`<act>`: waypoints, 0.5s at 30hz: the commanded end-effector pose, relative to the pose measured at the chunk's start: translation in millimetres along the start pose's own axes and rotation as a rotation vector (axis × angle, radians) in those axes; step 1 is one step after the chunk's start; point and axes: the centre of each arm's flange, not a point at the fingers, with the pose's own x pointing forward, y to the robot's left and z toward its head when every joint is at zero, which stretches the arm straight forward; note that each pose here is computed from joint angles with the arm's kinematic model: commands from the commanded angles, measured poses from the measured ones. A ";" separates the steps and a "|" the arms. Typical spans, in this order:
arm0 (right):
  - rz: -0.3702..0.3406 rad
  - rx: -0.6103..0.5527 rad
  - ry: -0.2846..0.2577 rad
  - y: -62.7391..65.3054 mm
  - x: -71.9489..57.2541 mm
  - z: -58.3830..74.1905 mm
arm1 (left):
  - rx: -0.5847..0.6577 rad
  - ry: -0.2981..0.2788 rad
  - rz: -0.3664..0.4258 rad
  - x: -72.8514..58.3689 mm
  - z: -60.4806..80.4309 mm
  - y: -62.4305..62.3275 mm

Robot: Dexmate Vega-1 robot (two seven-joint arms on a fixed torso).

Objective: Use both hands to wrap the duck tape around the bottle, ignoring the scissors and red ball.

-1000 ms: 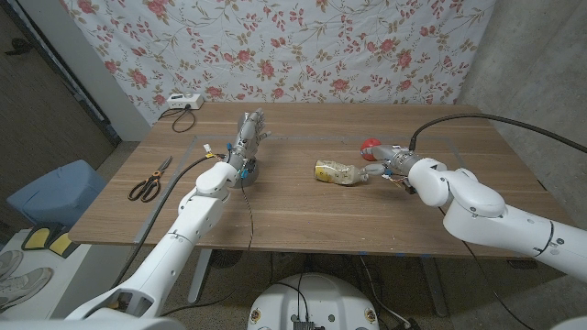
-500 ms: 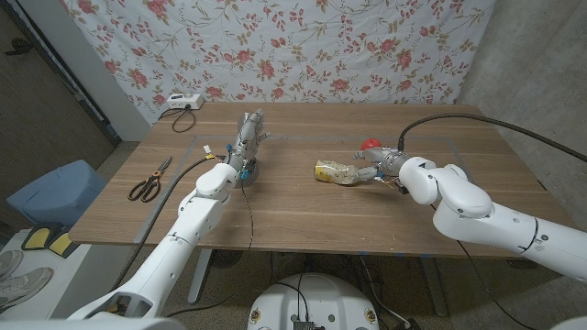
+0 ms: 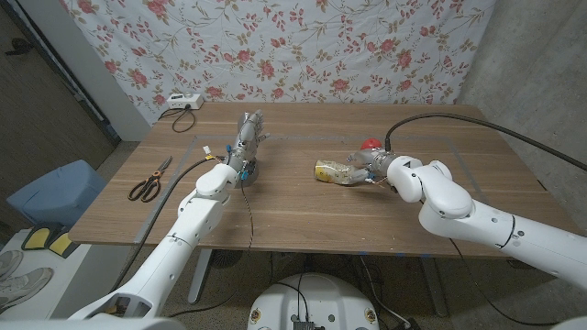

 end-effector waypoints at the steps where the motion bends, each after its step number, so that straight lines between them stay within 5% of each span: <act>1: 0.065 -0.072 0.045 5.9 14.2 4.4 | 0.005 -0.001 -0.003 2.5 2.6 0.6; 10: 0.127 -0.094 0.080 15.5 27.8 2.8 | 0.005 0.004 -0.002 1.7 2.8 1.8; 15: 0.124 -0.117 0.065 18.1 31.8 12.7 | 0.000 0.007 -0.005 1.5 2.3 1.6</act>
